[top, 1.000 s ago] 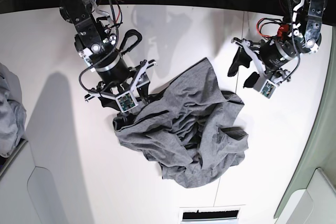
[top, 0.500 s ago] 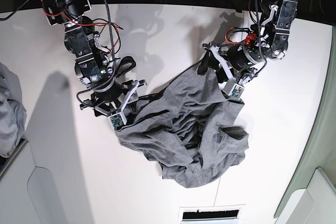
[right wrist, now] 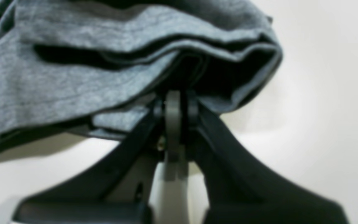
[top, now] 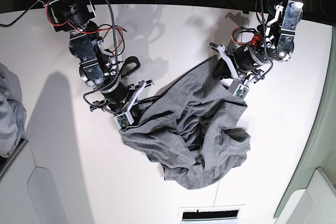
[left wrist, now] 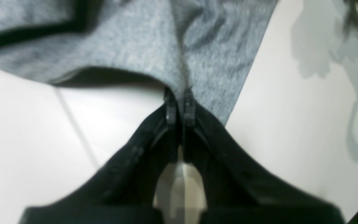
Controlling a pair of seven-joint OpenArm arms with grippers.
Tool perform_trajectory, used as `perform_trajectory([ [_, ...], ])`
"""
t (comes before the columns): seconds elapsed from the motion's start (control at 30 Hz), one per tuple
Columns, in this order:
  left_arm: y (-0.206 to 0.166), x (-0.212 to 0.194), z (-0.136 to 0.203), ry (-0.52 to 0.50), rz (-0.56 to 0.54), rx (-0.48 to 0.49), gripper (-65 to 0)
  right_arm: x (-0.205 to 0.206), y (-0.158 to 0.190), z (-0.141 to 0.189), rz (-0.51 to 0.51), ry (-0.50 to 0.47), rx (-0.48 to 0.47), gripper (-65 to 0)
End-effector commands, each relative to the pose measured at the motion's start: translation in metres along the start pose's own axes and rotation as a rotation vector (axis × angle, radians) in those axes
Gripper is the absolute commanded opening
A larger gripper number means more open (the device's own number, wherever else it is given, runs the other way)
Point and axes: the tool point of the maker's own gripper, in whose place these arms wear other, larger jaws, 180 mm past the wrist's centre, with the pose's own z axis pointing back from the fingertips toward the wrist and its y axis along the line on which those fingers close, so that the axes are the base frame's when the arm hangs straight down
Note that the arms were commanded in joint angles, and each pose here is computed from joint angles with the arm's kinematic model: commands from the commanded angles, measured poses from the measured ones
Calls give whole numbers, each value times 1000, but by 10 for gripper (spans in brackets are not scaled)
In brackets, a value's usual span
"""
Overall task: Layout the t-shirt on the table in an organized manner, then fold the t-shirt properly
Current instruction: 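Lower both grippers onto the crumpled grey t-shirt and grasp its edges, then pull the grasped shirt edges apart, stretching the shirt between grippers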
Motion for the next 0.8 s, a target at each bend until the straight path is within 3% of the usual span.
perform_trajectory([
  [0.0,5,19,5,-48,-24,-1,-650,18,-8,-2,27,-42,-24,-650],
  [0.17,31,44,33,-101,-59,4,-650,48,-43,8,84,-111,-180,-650],
  [0.43,46,89,88,-179,-88,-92,-650,101,-85,44,147,-165,-269,-650],
  [0.6,31,97,105,-151,-79,-182,-650,102,-110,67,141,-100,-359,-650],
  [0.7,22,93,108,-113,-54,-234,-650,88,-133,83,96,-65,-478,-650],
  [0.77,19,89,109,-95,-43,-250,-650,73,-148,93,68,-43,-546,-502],
])
